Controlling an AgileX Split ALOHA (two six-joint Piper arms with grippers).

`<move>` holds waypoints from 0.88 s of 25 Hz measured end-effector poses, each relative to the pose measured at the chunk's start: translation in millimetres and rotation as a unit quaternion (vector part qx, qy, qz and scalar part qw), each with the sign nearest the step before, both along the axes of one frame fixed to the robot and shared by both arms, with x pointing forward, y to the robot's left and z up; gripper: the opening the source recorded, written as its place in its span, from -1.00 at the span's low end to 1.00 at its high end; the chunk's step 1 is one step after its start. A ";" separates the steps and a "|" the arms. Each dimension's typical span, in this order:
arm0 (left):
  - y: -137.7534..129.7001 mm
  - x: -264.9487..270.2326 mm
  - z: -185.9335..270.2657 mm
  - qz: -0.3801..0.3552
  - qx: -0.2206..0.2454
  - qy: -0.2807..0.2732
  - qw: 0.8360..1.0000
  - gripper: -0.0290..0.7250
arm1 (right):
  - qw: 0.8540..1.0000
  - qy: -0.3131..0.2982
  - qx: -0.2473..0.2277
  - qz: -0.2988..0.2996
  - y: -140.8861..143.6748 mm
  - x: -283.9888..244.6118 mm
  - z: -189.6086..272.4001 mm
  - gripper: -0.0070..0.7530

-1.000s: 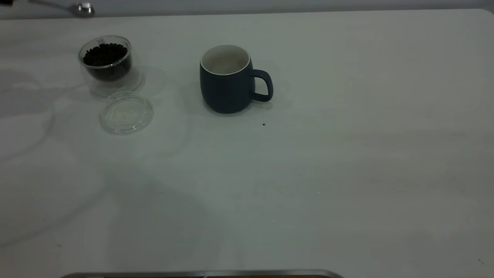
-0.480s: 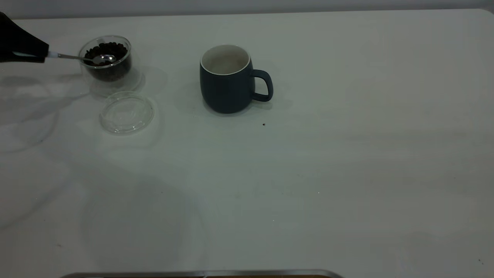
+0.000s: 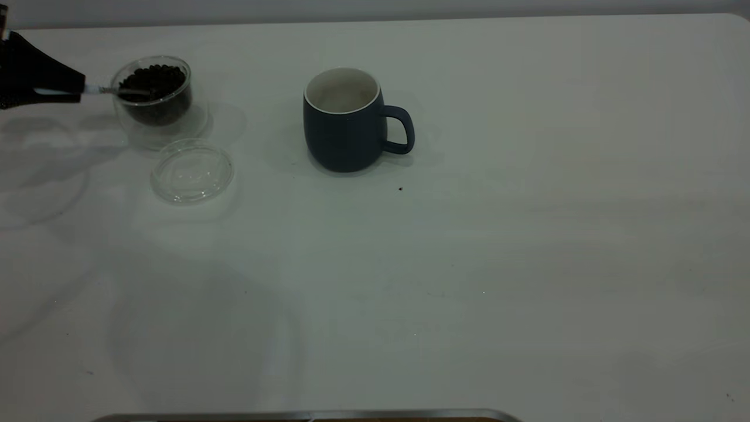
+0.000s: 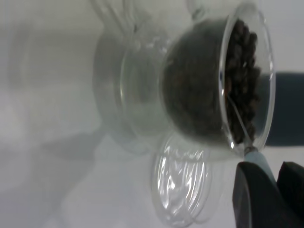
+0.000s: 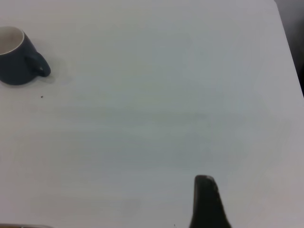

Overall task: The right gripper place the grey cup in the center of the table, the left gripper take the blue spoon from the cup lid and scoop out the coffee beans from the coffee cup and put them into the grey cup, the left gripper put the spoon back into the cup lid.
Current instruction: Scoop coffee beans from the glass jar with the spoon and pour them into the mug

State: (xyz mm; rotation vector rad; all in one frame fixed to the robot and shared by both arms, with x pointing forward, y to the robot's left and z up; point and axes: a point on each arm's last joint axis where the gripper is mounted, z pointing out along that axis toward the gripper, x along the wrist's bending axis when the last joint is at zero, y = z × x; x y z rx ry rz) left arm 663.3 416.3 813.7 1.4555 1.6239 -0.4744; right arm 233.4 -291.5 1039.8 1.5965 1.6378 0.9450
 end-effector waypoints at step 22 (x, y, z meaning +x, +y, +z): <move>17.9 -11.6 4.5 0.009 -0.062 0.010 0.998 -0.59 | 1.000 0.000 0.000 0.000 0.0 0.0 0.0 0.41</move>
